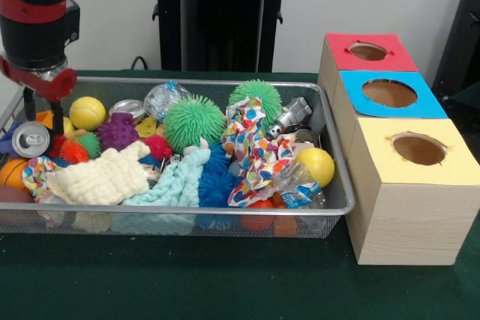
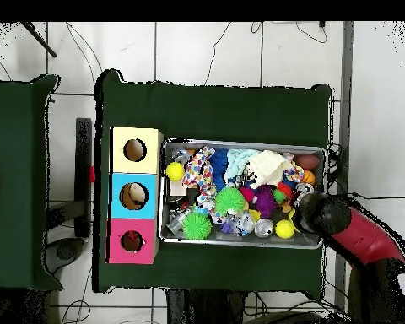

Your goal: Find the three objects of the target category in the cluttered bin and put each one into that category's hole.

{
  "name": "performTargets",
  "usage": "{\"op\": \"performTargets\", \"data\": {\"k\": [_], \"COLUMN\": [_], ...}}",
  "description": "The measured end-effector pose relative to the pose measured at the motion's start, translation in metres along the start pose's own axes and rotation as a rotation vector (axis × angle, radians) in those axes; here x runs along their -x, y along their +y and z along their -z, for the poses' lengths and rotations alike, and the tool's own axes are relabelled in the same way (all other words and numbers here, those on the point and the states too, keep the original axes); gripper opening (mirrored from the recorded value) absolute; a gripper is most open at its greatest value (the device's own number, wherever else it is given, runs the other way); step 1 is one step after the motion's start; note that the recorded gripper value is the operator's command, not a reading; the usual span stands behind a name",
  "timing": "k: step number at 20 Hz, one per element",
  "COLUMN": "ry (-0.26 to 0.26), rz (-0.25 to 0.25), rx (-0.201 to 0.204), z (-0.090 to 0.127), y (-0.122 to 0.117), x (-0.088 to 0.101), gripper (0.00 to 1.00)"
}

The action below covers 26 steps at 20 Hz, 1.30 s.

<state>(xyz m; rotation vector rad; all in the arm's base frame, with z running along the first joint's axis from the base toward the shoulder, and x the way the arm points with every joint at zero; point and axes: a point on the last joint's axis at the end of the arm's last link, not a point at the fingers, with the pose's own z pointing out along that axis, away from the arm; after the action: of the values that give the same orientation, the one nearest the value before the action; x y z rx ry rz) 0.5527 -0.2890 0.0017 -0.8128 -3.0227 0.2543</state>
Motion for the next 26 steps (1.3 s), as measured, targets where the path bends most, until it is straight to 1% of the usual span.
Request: {"op": "performTargets", "data": {"k": [4, 8, 20, 24, 26], "ry": [0.018, 0.009, 0.006, 0.004, -0.003], "rz": [0.023, 0.036, 0.041, 0.042, 0.049], "rx": [0.004, 0.001, -0.006, -0.020, -0.040], "z": [-0.025, -0.035, -0.033, -0.023, -0.009], "y": [0.015, 0.021, 0.022, 0.023, 0.026], "x": [-0.008, -0.005, -0.005, -0.009, -0.011], "gripper": [1.00, 1.00, 1.00, 1.00, 1.00]}}
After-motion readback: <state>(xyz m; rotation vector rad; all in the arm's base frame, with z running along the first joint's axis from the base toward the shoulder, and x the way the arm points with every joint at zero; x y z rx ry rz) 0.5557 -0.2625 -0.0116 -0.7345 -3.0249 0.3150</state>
